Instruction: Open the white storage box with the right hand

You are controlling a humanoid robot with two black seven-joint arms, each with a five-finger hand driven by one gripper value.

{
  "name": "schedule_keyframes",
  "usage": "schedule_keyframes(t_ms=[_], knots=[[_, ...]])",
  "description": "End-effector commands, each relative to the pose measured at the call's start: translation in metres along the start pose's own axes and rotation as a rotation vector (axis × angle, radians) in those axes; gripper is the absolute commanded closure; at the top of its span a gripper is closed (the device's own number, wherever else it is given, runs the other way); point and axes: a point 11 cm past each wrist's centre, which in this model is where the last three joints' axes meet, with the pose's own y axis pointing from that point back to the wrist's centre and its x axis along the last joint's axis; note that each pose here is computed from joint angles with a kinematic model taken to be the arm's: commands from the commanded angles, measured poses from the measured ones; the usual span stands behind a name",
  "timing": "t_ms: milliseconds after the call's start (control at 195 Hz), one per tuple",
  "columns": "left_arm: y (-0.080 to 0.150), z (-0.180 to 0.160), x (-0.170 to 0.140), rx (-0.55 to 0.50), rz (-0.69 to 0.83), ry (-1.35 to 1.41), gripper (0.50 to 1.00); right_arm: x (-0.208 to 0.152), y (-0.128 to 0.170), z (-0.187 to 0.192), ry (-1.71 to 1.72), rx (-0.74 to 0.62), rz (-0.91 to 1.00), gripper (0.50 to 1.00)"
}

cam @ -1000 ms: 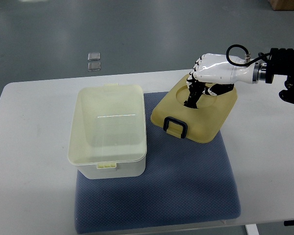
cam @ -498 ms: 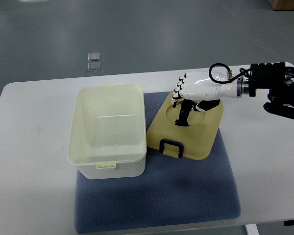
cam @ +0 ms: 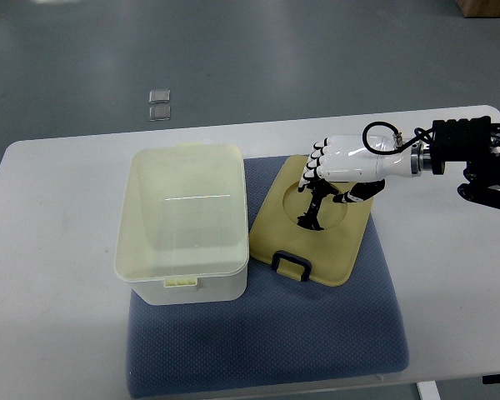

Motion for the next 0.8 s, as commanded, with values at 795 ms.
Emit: schedule_keyframes(t_ms=[795], knots=[[0.000, 0.000, 0.000, 0.000, 0.000, 0.000, 0.500, 0.050, 0.053, 0.095, -1.667, -0.231, 0.835, 0.572]])
